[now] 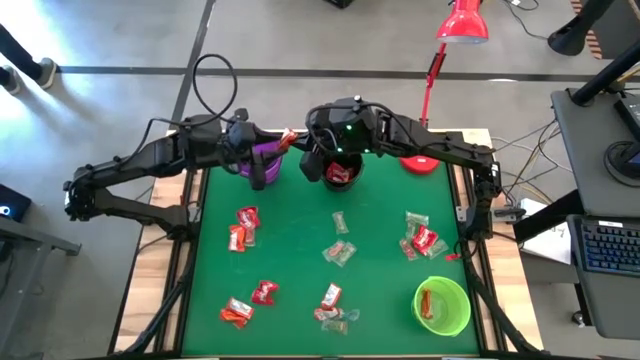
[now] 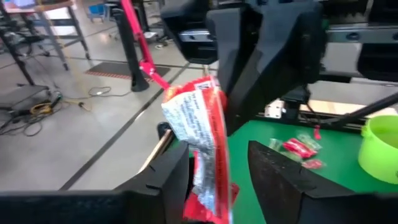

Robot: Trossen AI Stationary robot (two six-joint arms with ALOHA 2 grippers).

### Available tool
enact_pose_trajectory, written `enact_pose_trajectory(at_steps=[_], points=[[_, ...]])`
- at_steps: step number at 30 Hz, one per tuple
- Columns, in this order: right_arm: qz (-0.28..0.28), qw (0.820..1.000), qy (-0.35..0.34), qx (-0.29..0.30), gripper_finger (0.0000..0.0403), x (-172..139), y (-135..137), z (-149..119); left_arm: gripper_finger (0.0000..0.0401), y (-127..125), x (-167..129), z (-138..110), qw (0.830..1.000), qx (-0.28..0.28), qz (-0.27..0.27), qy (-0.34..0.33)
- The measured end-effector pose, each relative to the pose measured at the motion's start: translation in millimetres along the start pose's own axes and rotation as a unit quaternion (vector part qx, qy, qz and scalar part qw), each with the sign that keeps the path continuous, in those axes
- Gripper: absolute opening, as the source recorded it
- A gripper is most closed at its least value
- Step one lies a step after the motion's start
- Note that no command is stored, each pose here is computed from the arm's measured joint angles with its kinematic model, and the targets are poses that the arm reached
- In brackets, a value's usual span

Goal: Sort candy
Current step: Put the orange chocolate into the green bucket

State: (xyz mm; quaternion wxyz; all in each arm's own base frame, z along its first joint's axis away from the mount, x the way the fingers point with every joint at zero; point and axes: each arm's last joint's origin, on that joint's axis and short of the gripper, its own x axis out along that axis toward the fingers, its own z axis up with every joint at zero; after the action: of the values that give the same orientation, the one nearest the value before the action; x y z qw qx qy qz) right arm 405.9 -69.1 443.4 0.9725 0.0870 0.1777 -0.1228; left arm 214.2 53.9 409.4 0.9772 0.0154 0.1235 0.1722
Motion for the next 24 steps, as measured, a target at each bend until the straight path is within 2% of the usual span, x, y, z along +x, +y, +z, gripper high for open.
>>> enact_pose_trajectory(at_steps=[8,12,20,24], points=[[0.001,1.000,0.003,-0.002,0.0008,0.0,0.1,-0.5,0.0144,-0.2,2.9,-2.7,1.000,0.015,0.003,0.009],[0.003,1.000,-0.007,-0.002,0.0008,0.0,0.5,1.3,0.0110,-0.6,6.5,-3.9,1.000,0.023,0.004,0.013],[0.007,1.000,-0.018,-0.002,0.0009,-0.5,1.0,4.0,0.0012,-1.4,12.9,-4.5,0.999,0.029,0.003,0.019],[0.007,1.000,-0.019,-0.002,0.0019,-0.6,1.0,4.1,0.0011,-1.3,13.0,-4.3,0.999,0.033,0.003,0.017]])
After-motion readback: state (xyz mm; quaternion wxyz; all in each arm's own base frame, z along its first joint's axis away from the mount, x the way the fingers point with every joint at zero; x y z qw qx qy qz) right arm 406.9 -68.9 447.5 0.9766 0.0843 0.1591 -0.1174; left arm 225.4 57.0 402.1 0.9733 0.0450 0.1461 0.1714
